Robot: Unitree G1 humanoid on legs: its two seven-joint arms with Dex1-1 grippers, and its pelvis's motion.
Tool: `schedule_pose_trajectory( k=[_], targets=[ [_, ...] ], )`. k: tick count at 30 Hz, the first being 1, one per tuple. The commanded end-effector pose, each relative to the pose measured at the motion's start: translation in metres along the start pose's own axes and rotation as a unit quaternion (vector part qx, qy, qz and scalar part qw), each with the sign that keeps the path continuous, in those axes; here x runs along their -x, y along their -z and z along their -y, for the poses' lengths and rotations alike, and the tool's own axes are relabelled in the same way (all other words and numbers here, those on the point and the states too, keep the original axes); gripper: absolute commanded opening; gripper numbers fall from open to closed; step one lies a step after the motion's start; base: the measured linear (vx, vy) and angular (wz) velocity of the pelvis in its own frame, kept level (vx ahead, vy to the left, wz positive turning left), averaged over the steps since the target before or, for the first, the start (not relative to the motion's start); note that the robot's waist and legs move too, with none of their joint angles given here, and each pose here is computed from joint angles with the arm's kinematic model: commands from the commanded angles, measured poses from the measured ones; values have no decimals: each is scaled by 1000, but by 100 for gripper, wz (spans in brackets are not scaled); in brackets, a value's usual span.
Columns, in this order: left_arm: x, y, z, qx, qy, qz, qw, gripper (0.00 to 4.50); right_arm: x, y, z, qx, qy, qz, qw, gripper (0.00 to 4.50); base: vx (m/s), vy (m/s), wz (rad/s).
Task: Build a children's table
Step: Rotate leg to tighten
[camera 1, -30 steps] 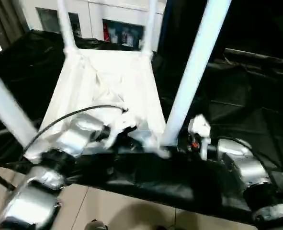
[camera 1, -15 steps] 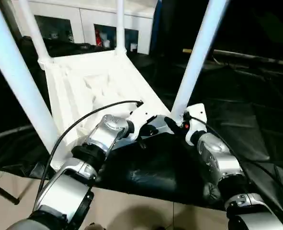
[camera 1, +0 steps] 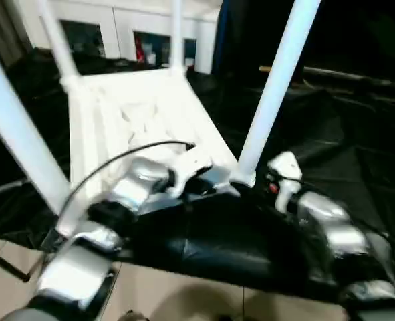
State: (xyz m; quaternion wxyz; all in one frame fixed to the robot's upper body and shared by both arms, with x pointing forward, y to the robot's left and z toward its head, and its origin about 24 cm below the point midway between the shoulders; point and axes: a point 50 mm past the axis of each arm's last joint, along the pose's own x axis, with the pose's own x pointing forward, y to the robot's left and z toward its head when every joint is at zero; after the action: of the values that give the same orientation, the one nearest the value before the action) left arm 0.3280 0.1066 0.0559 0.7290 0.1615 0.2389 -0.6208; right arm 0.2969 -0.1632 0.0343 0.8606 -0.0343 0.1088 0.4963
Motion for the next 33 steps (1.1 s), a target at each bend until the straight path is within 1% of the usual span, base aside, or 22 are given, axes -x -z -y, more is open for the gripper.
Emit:
schedule_pose_trajectory(
  k=[1, 3, 4, 5, 9, 11, 13, 15, 18, 19, 21, 23, 26, 28, 30, 32, 33],
  targets=[
    [-11, -8, 15, -17, 81, 15, 996, 0, -7, -10, -11, 14, -67, 11, 998, 384, 0, 0, 0],
    [-9, -8, 16, -19, 90, 13, 996, 0, -5, -10, -11, 19, -73, 8, 997, 384, 0, 0, 0],
    [-4, -6, 19, -18, 113, 9, 993, 0, -3, -9, -12, 26, -85, -1, 996, 384, 0, 0, 0],
    [-2, -6, 19, -19, 119, 6, 993, 0, -3, -9, -12, 29, -87, -4, 996, 384, 0, 0, 0],
    [1, -5, 19, -19, 120, 4, 993, 0, -3, -9, -13, 27, -97, -7, 995, 384, 0, 0, 0],
    [3, -5, 17, -20, 113, 2, 993, 0, -3, -8, -16, 29, -114, -19, 993, 384, 0, 0, 0],
    [3, -5, 16, -21, 108, 3, 994, 0, -3, -8, -17, 31, -117, -21, 992, 384, 0, 0, 0],
    [3, -5, 15, -21, 102, 4, 995, 0, -4, -7, -17, 31, -118, -23, 992, 359, 0, 0, 0],
    [3, -6, 16, -21, 100, 5, 995, 0, -4, -5, -18, 35, -119, -32, 992, 349, 0, 0, 0],
    [3, -6, 16, -21, 99, 5, 995, 0, -4, -5, -18, 34, -119, -32, 992, 339, 0, 0, 0],
    [3, -6, 15, -20, 94, 7, 995, 0, -5, -6, -18, 27, -118, -25, 992, 313, 0, 0, 0],
    [3, -5, 15, -18, 93, 8, 995, 0, -5, -6, -19, 20, -119, -19, 992, 305, 0, 0, 0],
    [2, -5, 15, -15, 93, 11, 996, 0, -4, -3, -21, 10, -122, -16, 992, 277, 0, 0, 0],
    [2, -5, 15, -13, 91, 13, 996, 0, -4, -1, -21, 4, -120, -15, 993, 272, 0, 0, 0],
    [-1, -5, 12, -5, 71, 21, 997, 0, -6, 2, -21, -13, -102, -7, 995, 269, 0, 0, 0],
    [-7, -7, 7, 0, 36, 25, 999, 0, -11, 8, -19, -26, -61, -16, 998, 267, 0, 0, 0],
    [-7, -7, 7, 0, 36, 25, 999, 0, -11, 8, -19, -26, -61, -16, 998, 267, 0, 0, 0]
  ],
)
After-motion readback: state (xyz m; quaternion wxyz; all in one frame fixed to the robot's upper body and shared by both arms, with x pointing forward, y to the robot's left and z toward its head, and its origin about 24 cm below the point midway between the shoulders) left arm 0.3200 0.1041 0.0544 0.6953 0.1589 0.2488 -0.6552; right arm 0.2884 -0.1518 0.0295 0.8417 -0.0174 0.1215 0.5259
